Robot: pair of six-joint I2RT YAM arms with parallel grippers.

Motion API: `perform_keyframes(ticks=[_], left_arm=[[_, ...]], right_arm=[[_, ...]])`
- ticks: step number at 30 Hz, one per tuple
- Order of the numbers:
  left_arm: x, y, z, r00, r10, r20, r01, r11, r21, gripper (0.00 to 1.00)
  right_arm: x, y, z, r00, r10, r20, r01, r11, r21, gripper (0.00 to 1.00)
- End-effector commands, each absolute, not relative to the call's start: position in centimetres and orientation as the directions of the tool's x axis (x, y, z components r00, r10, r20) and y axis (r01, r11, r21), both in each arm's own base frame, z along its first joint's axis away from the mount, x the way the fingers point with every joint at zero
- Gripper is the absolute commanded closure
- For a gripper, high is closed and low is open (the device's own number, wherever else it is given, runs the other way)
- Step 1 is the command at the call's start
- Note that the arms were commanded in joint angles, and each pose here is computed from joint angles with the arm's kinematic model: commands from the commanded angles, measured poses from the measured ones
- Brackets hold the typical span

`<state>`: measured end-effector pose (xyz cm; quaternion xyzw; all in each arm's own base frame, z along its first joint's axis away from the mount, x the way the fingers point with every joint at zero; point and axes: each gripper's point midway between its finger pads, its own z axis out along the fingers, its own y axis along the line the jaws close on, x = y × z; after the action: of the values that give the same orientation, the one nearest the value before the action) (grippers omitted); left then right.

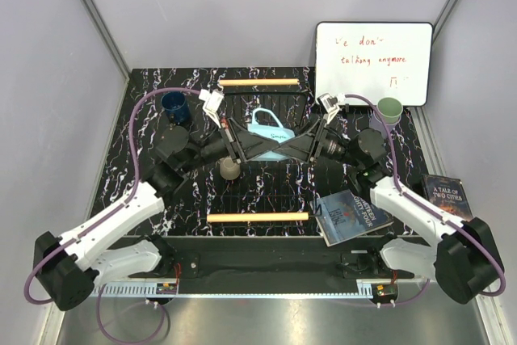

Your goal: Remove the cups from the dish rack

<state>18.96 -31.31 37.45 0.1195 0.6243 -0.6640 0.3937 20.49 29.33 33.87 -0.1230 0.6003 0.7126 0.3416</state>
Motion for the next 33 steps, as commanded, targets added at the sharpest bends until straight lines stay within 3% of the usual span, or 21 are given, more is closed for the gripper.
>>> perform_keyframes(ticks=[1,4,5,8,13,21,24,25,26,33], left_arm=[[22.3,-29.5,37.9,-0.507,-0.469,-0.723,0.679,0.300,-0.670,1.00],[23.0,-28.4,37.4,-0.477,-0.464,-0.747,0.652,0.383,-0.654,1.00],[23.1,-28.1,37.8,-0.459,-0.470,-0.754,0.652,0.397,-0.645,1.00],[23.7,-27.4,38.1,-0.434,-0.468,-0.769,0.634,0.448,-0.630,1.00],[24.5,-26.5,38.6,-0.405,-0.496,-0.768,0.608,0.482,-0.631,1.00],[24.8,-26.8,38.6,-0.422,-0.527,-0.738,0.604,0.444,-0.662,1.00],[24.9,-27.8,38.2,-0.485,-0.502,-0.716,0.594,0.411,-0.691,1.00],[25.1,-28.2,38.0,-0.500,-0.503,-0.705,0.591,0.397,-0.702,1.00],[25.0,-28.3,38.0,-0.508,-0.507,-0.696,0.590,0.384,-0.710,1.00],[25.1,-27.6,39.6,-0.473,-0.560,-0.680,0.606,0.354,-0.713,1.00]], right_arm=[[18.1,29.6,35.3,-0.682,0.279,-0.676,-0.715,-0.059,0.696,0.95],[17.9,29.4,34.8,-0.669,0.261,-0.696,-0.724,-0.016,0.690,0.68],[17.7,29.1,35.0,-0.646,0.263,-0.717,-0.744,-0.003,0.669,0.52],[17.8,28.5,34.9,-0.609,0.263,-0.748,-0.762,0.066,0.644,0.26],[17.8,27.4,33.8,-0.575,0.219,-0.788,-0.766,0.194,0.613,0.20],[16.9,27.4,33.2,-0.586,0.214,-0.782,-0.772,0.148,0.619,0.35],[16.7,27.7,33.2,-0.602,0.220,-0.767,-0.766,0.114,0.633,0.71],[16.8,27.8,33.1,-0.609,0.220,-0.763,-0.761,0.109,0.639,0.92],[16.7,27.8,33.1,-0.607,0.215,-0.765,-0.765,0.099,0.636,1.00],[16.4,27.5,33.1,-0.601,0.217,-0.769,-0.768,0.110,0.631,1.00]])
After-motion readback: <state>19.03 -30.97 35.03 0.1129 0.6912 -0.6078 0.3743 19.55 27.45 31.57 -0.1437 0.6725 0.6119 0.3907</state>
